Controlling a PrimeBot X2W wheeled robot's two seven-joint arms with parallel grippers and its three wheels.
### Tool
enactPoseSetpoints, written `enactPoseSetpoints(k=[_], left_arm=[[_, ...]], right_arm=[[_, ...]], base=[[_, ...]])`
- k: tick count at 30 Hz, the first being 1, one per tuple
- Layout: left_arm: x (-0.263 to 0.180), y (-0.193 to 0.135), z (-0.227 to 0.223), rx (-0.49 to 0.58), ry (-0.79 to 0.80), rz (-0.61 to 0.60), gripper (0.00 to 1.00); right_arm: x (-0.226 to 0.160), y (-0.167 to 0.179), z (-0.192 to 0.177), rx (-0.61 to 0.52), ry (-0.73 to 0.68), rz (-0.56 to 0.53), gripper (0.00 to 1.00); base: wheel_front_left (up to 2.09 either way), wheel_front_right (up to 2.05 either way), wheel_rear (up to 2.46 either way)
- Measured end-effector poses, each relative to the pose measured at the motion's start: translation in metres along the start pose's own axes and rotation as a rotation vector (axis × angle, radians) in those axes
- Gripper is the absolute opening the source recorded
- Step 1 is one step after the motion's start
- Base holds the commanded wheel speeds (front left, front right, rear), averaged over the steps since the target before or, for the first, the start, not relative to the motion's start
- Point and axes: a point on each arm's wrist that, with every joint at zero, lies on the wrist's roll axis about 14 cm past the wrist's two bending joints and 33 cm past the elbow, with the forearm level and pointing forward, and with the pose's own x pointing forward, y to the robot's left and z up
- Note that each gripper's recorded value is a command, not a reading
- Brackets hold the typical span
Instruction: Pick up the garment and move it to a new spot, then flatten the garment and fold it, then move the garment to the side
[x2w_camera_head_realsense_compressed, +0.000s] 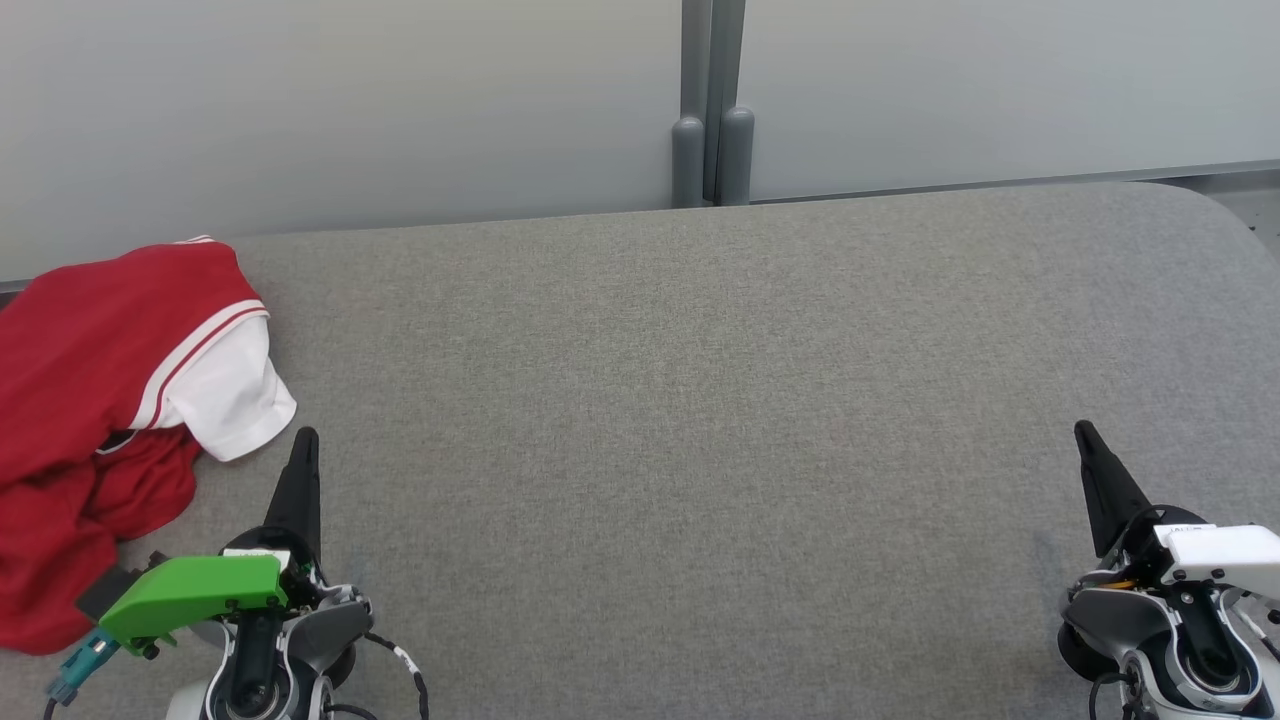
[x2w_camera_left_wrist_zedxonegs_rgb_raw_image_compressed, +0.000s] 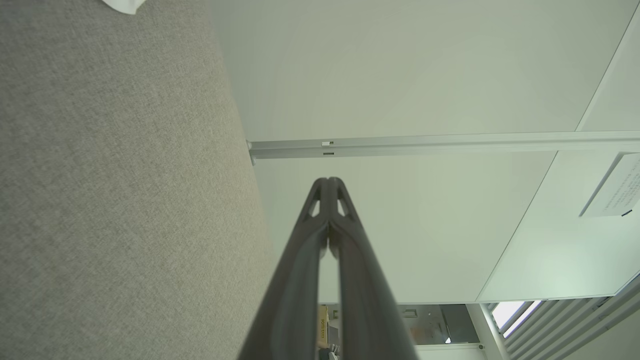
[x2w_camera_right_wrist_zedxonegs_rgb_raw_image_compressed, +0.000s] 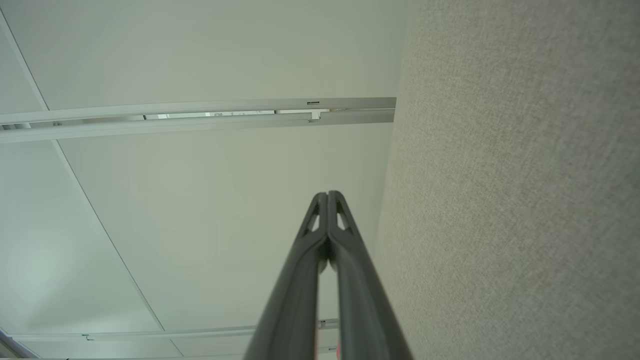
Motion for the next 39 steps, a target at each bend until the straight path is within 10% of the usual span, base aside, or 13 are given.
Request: enactPoseSetpoints(k=[30, 31, 39], left_arm=[[0.0, 0.0, 0.0, 0.0, 0.0, 0.0, 0.0], [0.0, 0.001, 0.0, 0.0, 0.0, 0.002, 1.0], [-0.019, 0.039, -0.001, -0.005, -0.006, 0.114, 1.0]], right_arm=[[0.0, 0.0, 0.0, 0.0, 0.0, 0.0, 0.0], [0.0, -0.001, 0.0, 0.001, 0.0, -0.002, 1.0], [-0.017, -0.036, -0.007, 0.025, -0.002, -0.106, 1.0]], base=[[0.0, 0.0, 0.0], [0.0, 0.0, 0.0], [0.0, 0.0, 0.0]])
